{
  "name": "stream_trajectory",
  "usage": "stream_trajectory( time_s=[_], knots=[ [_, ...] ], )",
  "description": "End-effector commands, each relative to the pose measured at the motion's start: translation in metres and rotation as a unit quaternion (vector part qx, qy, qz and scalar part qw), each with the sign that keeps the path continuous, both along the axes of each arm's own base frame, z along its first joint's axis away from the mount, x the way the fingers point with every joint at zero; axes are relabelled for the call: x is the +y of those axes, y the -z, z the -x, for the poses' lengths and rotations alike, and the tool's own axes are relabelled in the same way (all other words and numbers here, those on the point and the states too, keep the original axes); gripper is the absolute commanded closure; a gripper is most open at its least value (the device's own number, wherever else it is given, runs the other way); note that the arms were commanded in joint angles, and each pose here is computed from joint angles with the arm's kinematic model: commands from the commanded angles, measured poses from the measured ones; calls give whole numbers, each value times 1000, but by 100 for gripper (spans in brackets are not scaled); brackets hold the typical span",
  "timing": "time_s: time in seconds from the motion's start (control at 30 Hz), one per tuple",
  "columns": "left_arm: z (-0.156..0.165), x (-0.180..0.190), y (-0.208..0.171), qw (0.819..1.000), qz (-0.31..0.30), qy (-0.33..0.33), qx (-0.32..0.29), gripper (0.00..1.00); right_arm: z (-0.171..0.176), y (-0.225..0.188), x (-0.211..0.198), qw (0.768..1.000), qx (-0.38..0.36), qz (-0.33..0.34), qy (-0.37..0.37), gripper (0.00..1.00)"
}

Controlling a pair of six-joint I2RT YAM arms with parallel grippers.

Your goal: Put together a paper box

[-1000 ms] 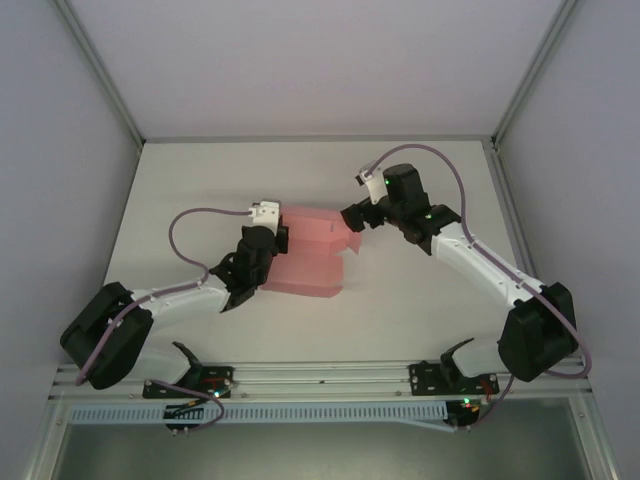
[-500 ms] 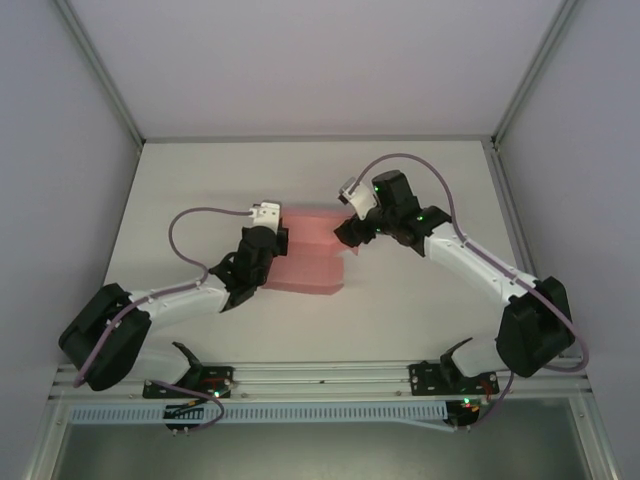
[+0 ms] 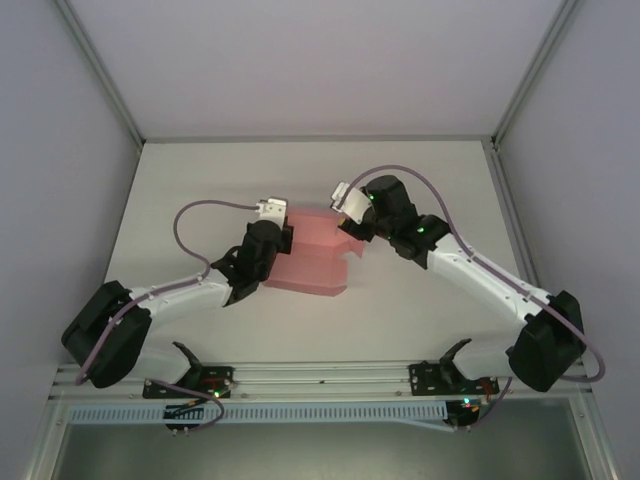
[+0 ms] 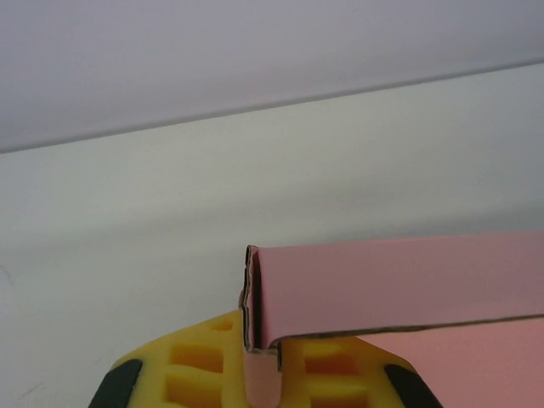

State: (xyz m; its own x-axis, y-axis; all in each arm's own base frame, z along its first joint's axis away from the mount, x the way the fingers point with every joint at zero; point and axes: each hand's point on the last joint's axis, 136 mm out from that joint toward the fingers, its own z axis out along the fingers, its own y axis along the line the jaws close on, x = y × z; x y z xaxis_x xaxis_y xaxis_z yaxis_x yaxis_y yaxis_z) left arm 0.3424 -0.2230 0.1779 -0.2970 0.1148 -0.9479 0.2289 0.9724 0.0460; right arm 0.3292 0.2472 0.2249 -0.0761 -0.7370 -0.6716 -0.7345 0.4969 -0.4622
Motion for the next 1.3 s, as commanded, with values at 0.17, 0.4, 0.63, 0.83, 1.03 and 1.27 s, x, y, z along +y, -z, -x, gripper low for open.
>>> stream_trajectory(
  time_s=[0.17,0.4,0.63,0.83,1.03,1.27],
  knots=[
    [-6,-9,-6,1000,-1,-3,8,100,-4,20,5,994,-4,101,-35,36],
    [-11,-10,2,1000,-19,-7,17,100,18,31,-11,984,28,160,-67,31],
    [-9,-15,-4,1000,-4,7,12,100,-29,27,3,990,-42,132,12,72],
    [-11,-9,-9,1000,4,-15,9,100,-35,24,10,992,-44,118,24,77],
    [-17,-7,-19,999,10,-33,2,100,-23,34,16,994,-15,110,5,97],
    [-30,-1,-19,994,37,-101,10,100,-24,8,42,984,76,-73,143,100]
  ],
)
